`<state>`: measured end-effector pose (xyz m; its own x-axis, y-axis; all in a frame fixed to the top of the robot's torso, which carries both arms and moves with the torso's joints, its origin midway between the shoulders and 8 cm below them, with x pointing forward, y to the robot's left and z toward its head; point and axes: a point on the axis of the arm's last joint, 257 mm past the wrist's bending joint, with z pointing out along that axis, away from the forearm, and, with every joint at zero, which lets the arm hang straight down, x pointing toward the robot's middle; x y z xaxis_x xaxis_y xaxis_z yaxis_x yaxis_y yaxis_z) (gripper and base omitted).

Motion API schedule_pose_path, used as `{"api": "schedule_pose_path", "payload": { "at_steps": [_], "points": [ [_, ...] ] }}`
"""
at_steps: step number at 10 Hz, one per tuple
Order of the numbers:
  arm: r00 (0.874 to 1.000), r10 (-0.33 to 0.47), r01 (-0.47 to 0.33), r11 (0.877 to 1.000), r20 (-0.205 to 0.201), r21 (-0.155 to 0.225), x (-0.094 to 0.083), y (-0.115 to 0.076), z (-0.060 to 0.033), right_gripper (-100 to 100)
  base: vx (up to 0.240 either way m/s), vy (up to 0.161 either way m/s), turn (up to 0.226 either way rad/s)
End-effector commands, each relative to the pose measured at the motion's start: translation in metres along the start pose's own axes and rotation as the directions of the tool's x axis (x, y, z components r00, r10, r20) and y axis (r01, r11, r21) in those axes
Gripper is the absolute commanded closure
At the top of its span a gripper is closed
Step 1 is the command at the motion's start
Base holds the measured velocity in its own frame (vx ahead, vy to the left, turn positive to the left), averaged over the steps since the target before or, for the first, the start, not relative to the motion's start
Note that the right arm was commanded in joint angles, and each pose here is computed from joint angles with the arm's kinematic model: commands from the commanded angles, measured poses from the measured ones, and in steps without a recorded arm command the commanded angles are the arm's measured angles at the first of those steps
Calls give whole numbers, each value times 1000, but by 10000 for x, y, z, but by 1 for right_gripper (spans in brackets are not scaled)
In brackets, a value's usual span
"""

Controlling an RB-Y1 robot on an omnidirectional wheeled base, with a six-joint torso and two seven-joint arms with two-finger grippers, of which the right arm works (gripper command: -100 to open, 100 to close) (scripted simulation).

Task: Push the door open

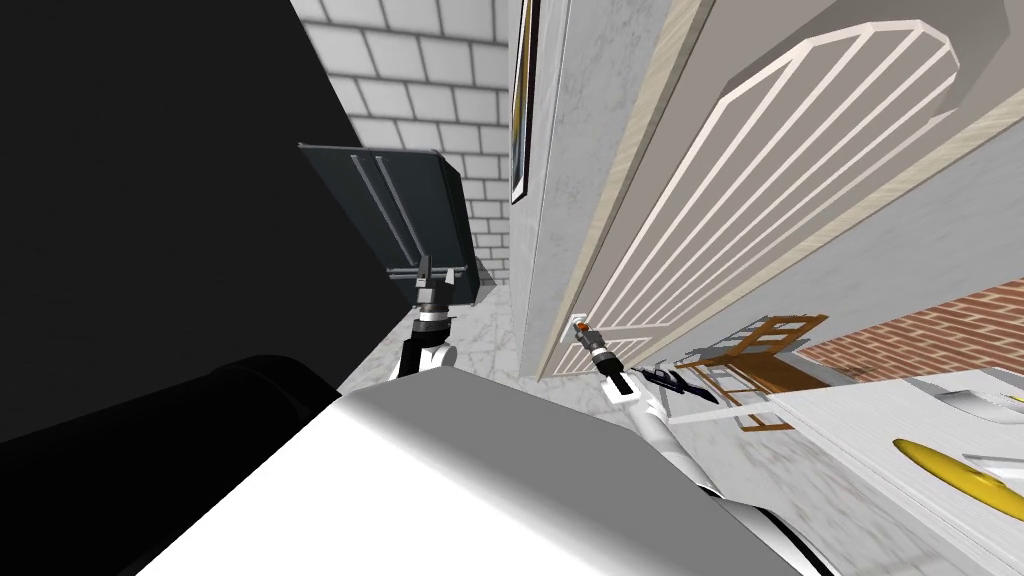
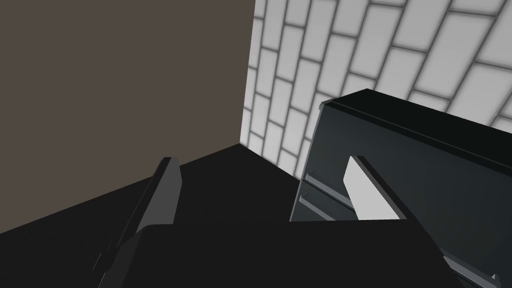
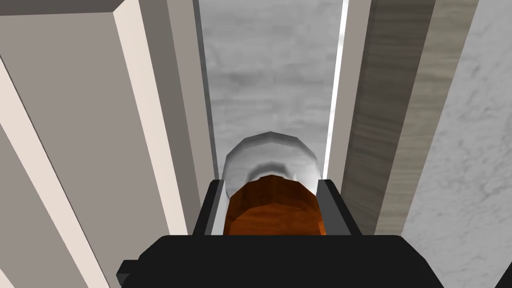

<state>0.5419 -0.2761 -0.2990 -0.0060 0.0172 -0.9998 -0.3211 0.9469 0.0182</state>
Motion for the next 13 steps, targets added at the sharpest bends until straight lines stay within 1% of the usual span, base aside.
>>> {"api": "schedule_pose_path", "payload": {
  "at_steps": [1,2,3,4,6,8,12,13],
  "points": [
    [1000,3,-3,1000,-1,0,8,6,-4,100,0,0,0],
    [1000,3,-3,1000,-1,0,8,6,-4,100,0,0,0],
    [999,45,-45,999,6,6,-10,4,17,100,-28,-102,90],
    [997,70,-71,997,10,9,-17,5,27,100,-48,-192,153],
    [990,136,-136,991,21,17,-33,9,53,100,-50,-172,132],
    [980,196,-197,980,31,23,-48,13,77,100,-25,-142,94],
    [956,288,-289,957,49,30,-70,19,113,100,-35,-82,77],
    [939,339,-341,939,59,33,-81,23,133,100,-36,-124,137]
  ]
}}
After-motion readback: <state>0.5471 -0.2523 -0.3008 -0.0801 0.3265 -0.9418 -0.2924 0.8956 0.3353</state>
